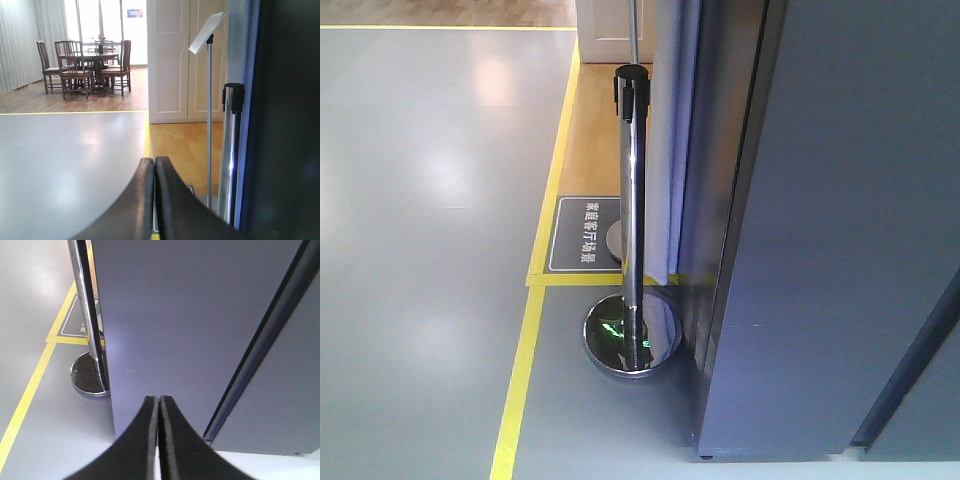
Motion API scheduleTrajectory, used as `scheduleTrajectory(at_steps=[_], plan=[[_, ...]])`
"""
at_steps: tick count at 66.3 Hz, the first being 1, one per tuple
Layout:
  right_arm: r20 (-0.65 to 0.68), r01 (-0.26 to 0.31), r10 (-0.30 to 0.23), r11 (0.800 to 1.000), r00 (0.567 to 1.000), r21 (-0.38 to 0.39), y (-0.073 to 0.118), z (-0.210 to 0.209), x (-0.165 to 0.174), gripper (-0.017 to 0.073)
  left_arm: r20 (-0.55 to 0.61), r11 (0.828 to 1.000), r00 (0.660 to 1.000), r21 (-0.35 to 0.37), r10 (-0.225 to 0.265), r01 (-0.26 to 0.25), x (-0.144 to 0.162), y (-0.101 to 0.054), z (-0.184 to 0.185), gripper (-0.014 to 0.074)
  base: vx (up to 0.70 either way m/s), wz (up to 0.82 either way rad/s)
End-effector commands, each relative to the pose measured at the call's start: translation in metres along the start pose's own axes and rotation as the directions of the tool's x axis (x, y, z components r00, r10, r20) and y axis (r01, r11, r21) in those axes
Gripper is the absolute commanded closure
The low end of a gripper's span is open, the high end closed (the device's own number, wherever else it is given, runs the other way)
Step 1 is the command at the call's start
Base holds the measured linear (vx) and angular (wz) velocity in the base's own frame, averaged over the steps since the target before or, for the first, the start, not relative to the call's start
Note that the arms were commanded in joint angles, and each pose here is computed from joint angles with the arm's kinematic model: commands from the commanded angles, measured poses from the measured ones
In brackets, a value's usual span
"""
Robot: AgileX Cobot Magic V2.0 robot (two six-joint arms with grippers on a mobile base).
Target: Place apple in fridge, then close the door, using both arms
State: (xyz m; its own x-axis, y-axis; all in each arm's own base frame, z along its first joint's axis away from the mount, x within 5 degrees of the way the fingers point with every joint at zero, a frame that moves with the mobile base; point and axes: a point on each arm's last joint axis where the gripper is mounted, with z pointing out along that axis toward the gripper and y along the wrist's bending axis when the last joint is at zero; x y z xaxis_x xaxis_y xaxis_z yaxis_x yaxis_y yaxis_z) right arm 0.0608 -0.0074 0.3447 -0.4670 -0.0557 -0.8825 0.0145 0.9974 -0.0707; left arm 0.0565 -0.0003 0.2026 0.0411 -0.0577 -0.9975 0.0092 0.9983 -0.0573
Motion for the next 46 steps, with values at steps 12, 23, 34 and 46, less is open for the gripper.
scheduleTrajectory(at_steps=[12,23,34,46], plan=[[0.086,0.01,-0.011,1.0,0.996,0.006,-0.0011,-0.0044,-0.0139,0.0561,0.063,1.0,0.998,0.013,-0.013,0.012,0.0019,-0.0006,-0.0006,0.0599,0.0,0.0],[0.086,0.01,-0.011,1.0,0.996,0.006,-0.0011,-0.0044,-0.0139,0.0561,0.063,1.0,0.998,0.013,-0.013,0.012,0.0019,-0.0006,-0.0006,0.0599,0.0,0.0],[0.086,0.01,-0.011,1.0,0.996,0.006,-0.0011,-0.0044,-0.0139,0.0561,0.063,1.0,0.998,0.013,-0.013,0.012,0.0019,-0.0006,-0.0006,0.0599,0.0,0.0],[0.086,0.01,-0.011,1.0,0.996,0.006,-0.0011,-0.0044,-0.0139,0.0561,0.063,1.0,0.998,0.013,-0.013,0.012,0.0019,-0.0006,-0.0006,0.0599,0.0,0.0]])
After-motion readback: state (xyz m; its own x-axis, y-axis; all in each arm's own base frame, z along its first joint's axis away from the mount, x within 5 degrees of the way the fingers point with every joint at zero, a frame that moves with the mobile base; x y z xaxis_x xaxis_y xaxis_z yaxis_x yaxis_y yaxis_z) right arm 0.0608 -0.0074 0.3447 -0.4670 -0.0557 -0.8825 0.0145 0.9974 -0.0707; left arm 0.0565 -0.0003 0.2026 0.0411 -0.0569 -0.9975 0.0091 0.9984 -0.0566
